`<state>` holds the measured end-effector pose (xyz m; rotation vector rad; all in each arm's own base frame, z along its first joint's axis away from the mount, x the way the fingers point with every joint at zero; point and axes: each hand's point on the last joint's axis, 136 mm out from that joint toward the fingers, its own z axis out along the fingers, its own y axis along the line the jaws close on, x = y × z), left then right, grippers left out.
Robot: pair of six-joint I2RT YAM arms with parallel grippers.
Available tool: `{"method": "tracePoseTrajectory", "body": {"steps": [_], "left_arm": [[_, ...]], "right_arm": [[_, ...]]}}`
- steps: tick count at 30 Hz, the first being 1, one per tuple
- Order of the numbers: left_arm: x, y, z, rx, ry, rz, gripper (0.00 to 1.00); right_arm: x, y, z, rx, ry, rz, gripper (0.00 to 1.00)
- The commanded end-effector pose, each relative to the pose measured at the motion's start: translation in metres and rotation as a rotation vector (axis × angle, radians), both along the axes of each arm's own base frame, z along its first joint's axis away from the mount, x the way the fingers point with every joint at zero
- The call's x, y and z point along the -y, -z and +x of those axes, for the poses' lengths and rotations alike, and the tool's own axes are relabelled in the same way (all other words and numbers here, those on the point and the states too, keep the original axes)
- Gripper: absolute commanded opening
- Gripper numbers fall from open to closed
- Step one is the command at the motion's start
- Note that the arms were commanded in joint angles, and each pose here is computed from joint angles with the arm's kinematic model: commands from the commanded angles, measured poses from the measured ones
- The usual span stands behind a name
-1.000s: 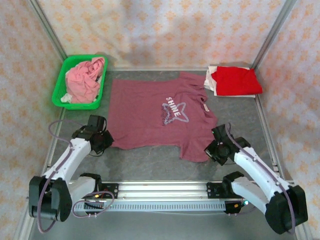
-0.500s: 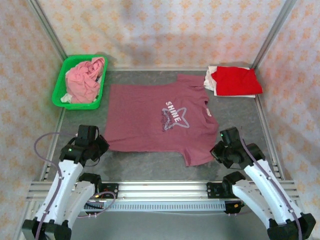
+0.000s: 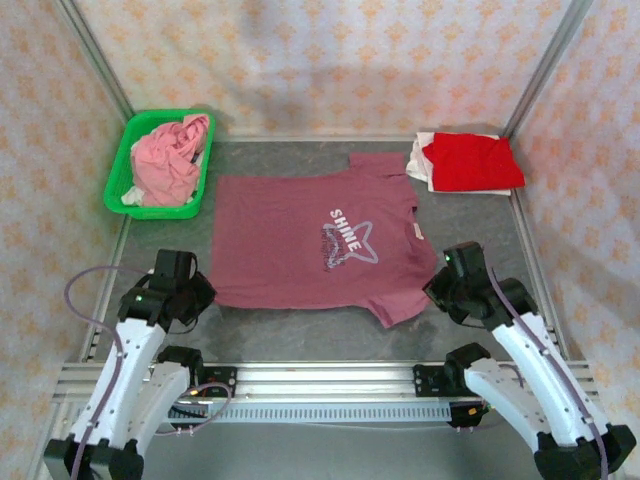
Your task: Fold and stack the t-shirts
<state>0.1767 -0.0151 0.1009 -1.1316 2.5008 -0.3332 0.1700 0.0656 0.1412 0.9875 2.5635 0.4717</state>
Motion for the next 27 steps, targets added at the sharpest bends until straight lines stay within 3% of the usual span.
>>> {"method": "tracePoseTrajectory", "body": {"steps": [1, 14, 27], "left_arm": [[-0.011, 0.002, 0.022, 0.041, -0.016, 0.051, 0.0], [-0.026, 0.01, 0.049, 0.01, -0.016, 0.088, 0.0], [-0.04, 0.003, 0.065, -0.009, 0.007, 0.14, 0.0]], "right_arm": [[0.0, -0.024, 0.036, 0.132, -0.003, -0.049, 0.0], [-0.001, -0.034, 0.09, 0.161, -0.046, -0.104, 0.0], [-0.001, -0.035, 0.115, 0.174, -0.063, -0.117, 0.0]]}}
